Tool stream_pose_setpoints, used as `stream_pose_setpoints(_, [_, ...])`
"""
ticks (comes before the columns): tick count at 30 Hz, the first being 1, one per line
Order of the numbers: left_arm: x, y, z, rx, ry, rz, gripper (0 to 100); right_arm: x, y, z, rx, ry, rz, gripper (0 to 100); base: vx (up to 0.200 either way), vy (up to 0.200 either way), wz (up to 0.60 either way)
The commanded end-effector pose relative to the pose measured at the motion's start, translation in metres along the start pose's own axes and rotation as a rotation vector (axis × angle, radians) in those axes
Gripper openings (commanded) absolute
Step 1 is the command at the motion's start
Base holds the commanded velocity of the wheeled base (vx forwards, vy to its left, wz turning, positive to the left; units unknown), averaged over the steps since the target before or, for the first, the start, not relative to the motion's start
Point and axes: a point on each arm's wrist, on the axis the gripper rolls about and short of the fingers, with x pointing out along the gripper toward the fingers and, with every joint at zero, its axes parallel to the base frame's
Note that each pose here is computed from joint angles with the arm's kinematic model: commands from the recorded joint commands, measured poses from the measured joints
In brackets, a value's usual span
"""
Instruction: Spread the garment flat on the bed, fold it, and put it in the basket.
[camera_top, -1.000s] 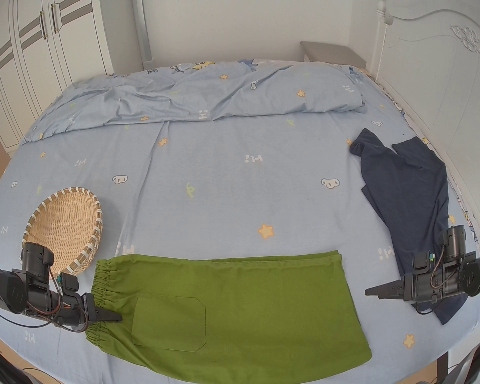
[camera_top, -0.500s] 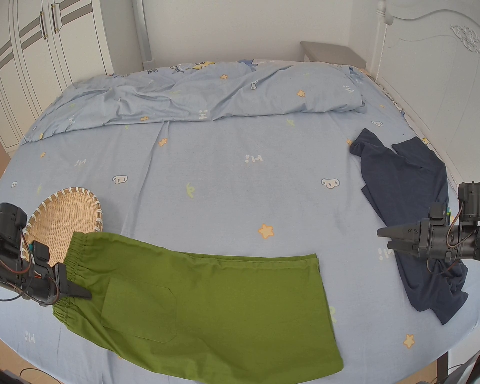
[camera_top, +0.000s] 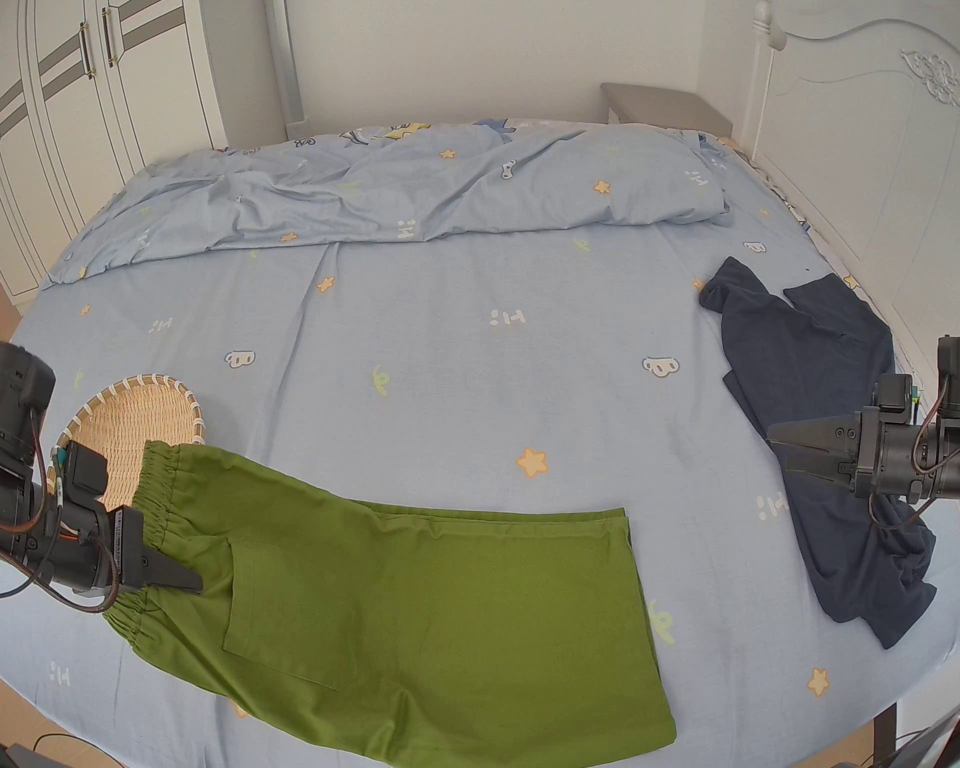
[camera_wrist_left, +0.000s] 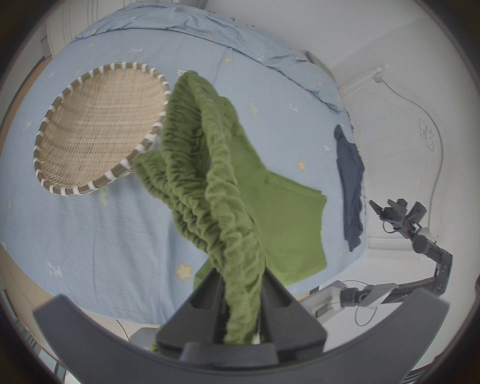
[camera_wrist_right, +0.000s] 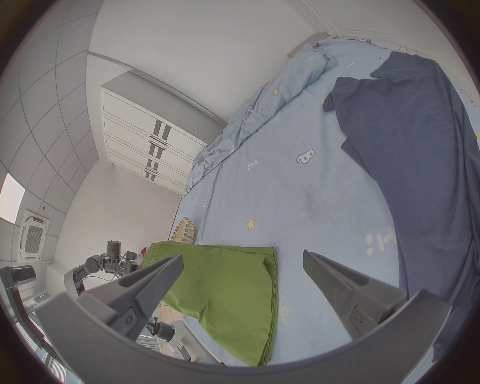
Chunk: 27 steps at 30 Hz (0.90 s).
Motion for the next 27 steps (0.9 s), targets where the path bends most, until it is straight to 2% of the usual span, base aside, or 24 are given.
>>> stream_pose_setpoints(1, [-0.02, -0.047, 0.004, 0.05, -0.01, -0.077, 0, -0.006, 0.011, 0.0, -0.02, -0.007, 0.015, 100, 0.0, 0.0, 0.0])
stream_pose_setpoints(2, [-0.023, -0.061, 0.003, 0.098, -0.011, -0.098, 0, -0.006, 0.011, 0.0, -0.021, -0.008, 0.015, 100, 0.0, 0.0, 0.0])
stream_pose_setpoints(6, [-0.018, -0.082, 0.003, 0.176, 0.007, -0.115, 0, -0.006, 0.011, 0.001, -0.022, -0.011, 0.013, 100, 0.0, 0.0, 0.0])
stream_pose_setpoints(9, [-0.01, -0.095, 0.001, 0.198, 0.032, -0.121, 0, -0.007, 0.01, 0.002, -0.02, -0.014, 0.01, 100, 0.0, 0.0, 0.0])
stream_pose_setpoints(11, [0.002, -0.111, -0.002, 0.228, 0.078, -0.134, 0, -0.007, 0.009, 0.002, -0.018, -0.015, 0.007, 100, 0.0, 0.0, 0.0])
stream_pose_setpoints(17, [0.028, -0.13, -0.004, 0.284, 0.139, -0.145, 0, -0.006, 0.008, 0.001, -0.015, -0.011, 0.006, 100, 0.0, 0.0, 0.0])
stream_pose_setpoints(18, [0.038, -0.141, -0.008, 0.315, 0.161, -0.151, 0, -0.006, 0.008, 0.001, -0.014, -0.01, 0.005, 100, 0.0, 0.0, 0.0])
stream_pose_setpoints(24, [0.058, -0.155, -0.019, 0.374, 0.186, -0.102, 0, -0.004, 0.007, 0.001, -0.011, -0.007, 0.004, 100, 0.0, 0.0, 0.0])
stream_pose_setpoints(27, [0.06, -0.162, -0.025, 0.405, 0.196, -0.119, 0, -0.004, 0.007, 0.001, -0.011, -0.005, 0.004, 100, 0.0, 0.0, 0.0])
